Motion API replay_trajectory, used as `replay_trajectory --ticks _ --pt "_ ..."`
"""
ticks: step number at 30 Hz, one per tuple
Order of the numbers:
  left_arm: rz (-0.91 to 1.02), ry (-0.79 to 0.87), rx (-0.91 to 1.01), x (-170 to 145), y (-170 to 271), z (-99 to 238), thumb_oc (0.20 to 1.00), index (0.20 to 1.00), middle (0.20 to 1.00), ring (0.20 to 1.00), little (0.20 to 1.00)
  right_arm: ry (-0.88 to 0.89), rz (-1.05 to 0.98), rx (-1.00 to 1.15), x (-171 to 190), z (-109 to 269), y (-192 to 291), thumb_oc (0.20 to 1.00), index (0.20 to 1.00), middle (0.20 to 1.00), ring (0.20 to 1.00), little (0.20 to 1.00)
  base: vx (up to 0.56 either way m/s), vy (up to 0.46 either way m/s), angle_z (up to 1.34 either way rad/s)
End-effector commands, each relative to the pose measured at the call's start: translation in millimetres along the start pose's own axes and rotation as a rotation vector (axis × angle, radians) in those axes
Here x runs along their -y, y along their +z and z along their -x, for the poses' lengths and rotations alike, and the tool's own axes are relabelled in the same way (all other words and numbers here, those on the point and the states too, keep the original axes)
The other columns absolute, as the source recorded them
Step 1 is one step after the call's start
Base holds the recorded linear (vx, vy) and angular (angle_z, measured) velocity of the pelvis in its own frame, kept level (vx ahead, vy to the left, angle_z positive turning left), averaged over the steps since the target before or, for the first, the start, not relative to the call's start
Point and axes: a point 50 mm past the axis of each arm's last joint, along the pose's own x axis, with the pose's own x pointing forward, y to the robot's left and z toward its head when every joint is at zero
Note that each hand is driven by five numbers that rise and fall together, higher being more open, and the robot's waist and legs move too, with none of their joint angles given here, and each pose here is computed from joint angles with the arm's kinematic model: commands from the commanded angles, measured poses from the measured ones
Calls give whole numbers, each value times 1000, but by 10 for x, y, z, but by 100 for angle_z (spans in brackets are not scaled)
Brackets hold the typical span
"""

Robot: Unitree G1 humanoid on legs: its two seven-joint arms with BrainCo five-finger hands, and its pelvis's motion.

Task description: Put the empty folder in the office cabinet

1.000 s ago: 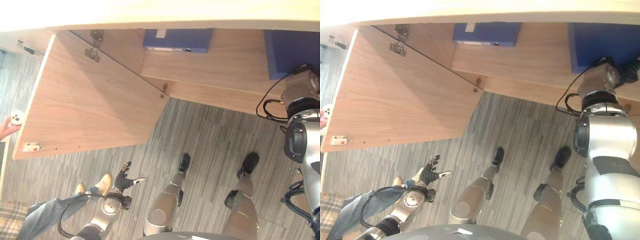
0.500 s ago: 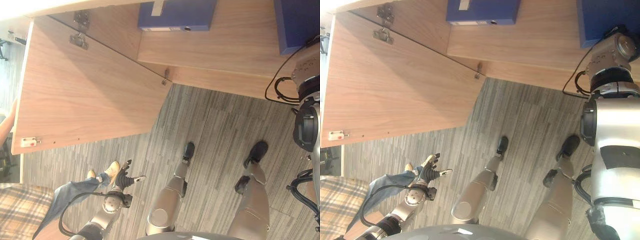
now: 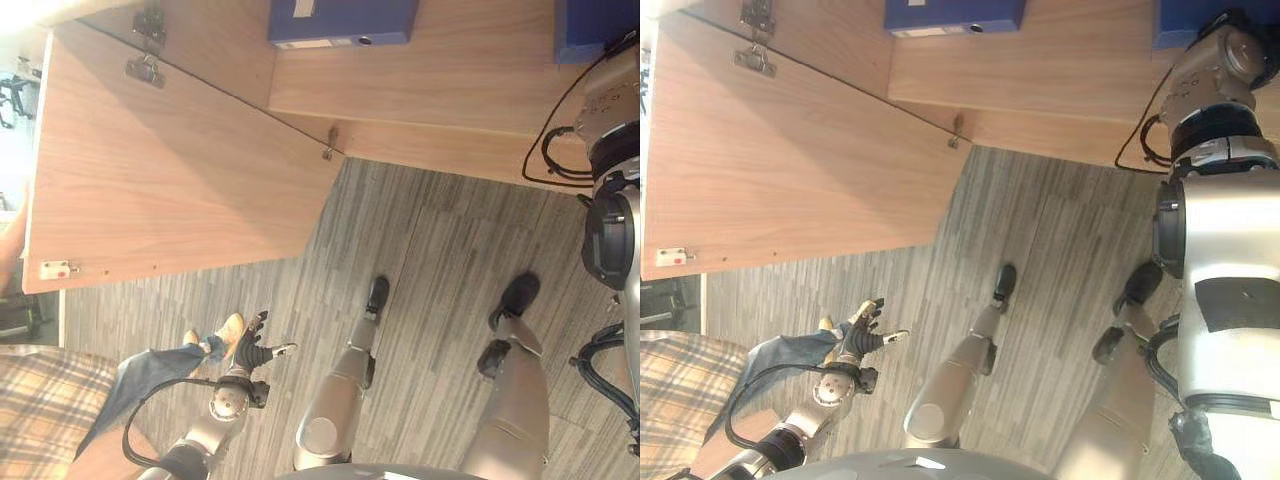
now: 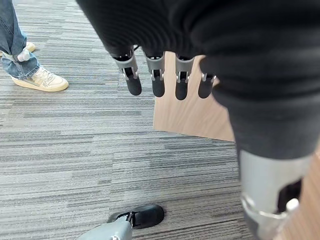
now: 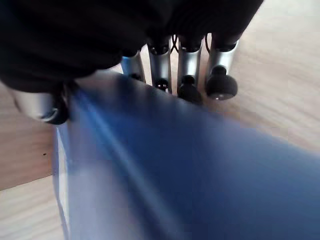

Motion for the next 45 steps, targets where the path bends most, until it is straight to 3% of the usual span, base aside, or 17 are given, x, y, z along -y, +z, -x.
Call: replay_trajectory --ticks 1,4,5,6,7,10,14,22,33,45 --pt "-35 3 43 -70 171 -124 1000 1000 1000 1000 1000 90 47 175 -34 -54 317 200 200 200 200 200 6 0 -4" --pt "-26 7 50 -85 190 -129 1000 1000 1000 1000 1000 138 51 158 -114 -6 280 200 200 200 200 200 67 19 7" --pt "-23 13 49 -109 187 -120 1000 1000 1000 1000 1000 186 85 152 -171 34 224 470 470 470 470 470 -76 6 6" --pt "-23 13 49 -109 187 -120 1000 1000 1000 1000 1000 186 85 152 -171 34 224 470 470 470 470 470 4 24 4" --pt "-21 21 47 -134 181 -115 1000 1000 1000 1000 1000 214 90 135 -202 59 178 1000 1000 1000 1000 1000 79 18 -2" --pt "-19 27 44 -157 171 -104 1000 1000 1000 1000 1000 244 121 129 -217 78 119 1000 1000 1000 1000 1000 -4 19 0" --pt "-16 57 32 -255 137 -73 1000 1000 1000 1000 1000 318 310 148 -193 99 -73 1000 1000 1000 1000 1000 -54 33 -5" --pt "-42 71 16 -308 110 -66 1000 1000 1000 1000 1000 317 426 69 -34 84 -383 1000 1000 1000 1000 1000 -2 21 -1" --pt "-111 80 -27 -374 38 -46 1000 1000 1000 1000 1000 222 408 -147 315 160 -966 1000 1000 1000 1000 1000 -15 47 -9" --pt "-130 159 -52 -557 -10 0 1000 1000 1000 1000 1000 321 575 -245 601 562 -1694 1000 1000 1000 1000 1000 -36 36 -7"
